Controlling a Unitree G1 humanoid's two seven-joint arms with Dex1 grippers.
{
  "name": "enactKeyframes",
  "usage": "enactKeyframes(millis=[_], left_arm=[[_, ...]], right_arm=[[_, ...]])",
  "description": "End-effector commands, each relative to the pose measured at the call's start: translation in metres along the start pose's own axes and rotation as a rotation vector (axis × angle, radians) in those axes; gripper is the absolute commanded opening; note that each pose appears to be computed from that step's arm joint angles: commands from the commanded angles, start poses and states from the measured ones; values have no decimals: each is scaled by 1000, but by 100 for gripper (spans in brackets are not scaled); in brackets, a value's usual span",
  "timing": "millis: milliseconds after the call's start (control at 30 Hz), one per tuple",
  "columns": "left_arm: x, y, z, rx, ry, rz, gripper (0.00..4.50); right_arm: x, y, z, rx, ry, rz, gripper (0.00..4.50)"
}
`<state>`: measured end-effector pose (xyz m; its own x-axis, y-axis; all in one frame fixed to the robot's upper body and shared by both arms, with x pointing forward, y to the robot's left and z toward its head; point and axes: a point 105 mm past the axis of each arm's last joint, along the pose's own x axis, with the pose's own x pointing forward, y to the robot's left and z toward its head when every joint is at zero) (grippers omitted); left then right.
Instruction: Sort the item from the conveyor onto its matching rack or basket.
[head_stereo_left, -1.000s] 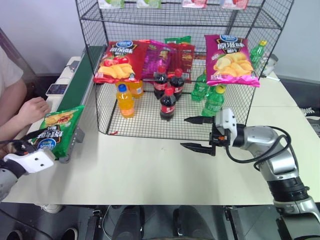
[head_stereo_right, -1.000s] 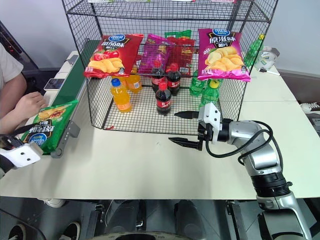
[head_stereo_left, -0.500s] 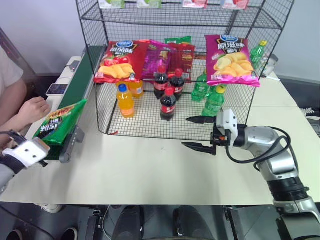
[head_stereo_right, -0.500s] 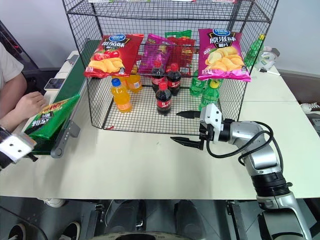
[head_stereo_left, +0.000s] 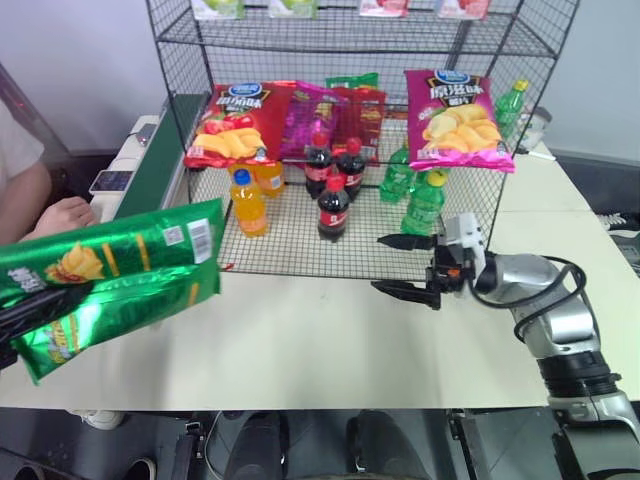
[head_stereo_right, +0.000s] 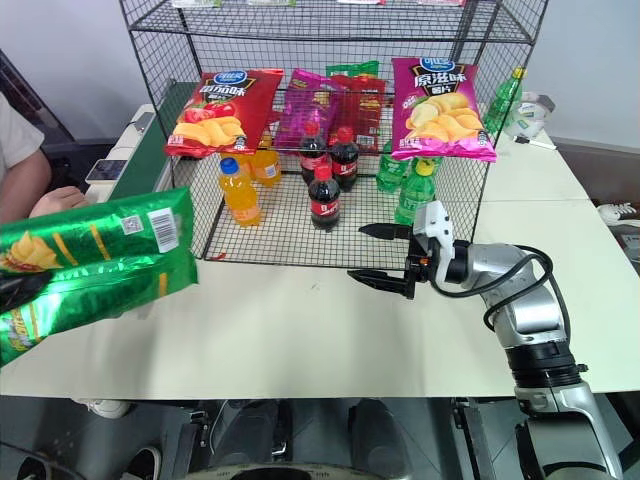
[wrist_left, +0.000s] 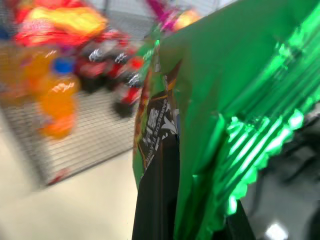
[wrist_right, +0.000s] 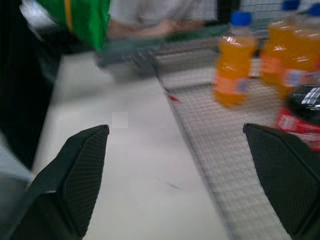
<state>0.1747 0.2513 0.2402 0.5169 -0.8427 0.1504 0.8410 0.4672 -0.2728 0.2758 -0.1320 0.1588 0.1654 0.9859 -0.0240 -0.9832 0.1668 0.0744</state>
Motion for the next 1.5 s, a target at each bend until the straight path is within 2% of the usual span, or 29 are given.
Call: enactKeyframes(millis=[33, 100, 267, 433, 600, 767, 933, 1100, 1200, 1433, 1467, 1500], left_arm=[[35, -14, -29, -205, -36, -176, 3], [47, -10, -37, -249, -44, -224, 3], [66, 4, -31, -337, -128, -330, 3], [85, 3, -38, -393, -93, -434, 3], [101, -6, -53, -487, -49, -531, 3], [109, -5, -54, -495, -51, -547, 3], [117, -3, -59, -481, -45, -547, 3], [123, -3, -65, -458, -30, -547, 3], [126, -2, -68, -435, -21, -543, 0], [125, 6, -74, -458, 25, -488, 0], [124, 7, -75, -452, 35, -474, 0], [123, 11, -74, -430, 25, -453, 27]], right_arm=[[1, 26, 16, 86, -53, 114, 450], [2, 28, 18, 129, -66, 114, 450], [6, 30, 26, 206, -109, 116, 450], [15, 43, 41, 270, -163, 176, 450], [31, 42, 44, 202, -159, 155, 450], [41, 50, 51, 223, -199, 213, 450], [42, 64, 42, 278, -142, 293, 450], [49, 64, 37, 288, -103, 310, 450], [55, 61, 35, 292, -97, 301, 357], [55, 55, 35, 288, -112, 263, 14], [54, 54, 35, 283, -113, 254, 2], [52, 53, 35, 273, -110, 241, 0]])
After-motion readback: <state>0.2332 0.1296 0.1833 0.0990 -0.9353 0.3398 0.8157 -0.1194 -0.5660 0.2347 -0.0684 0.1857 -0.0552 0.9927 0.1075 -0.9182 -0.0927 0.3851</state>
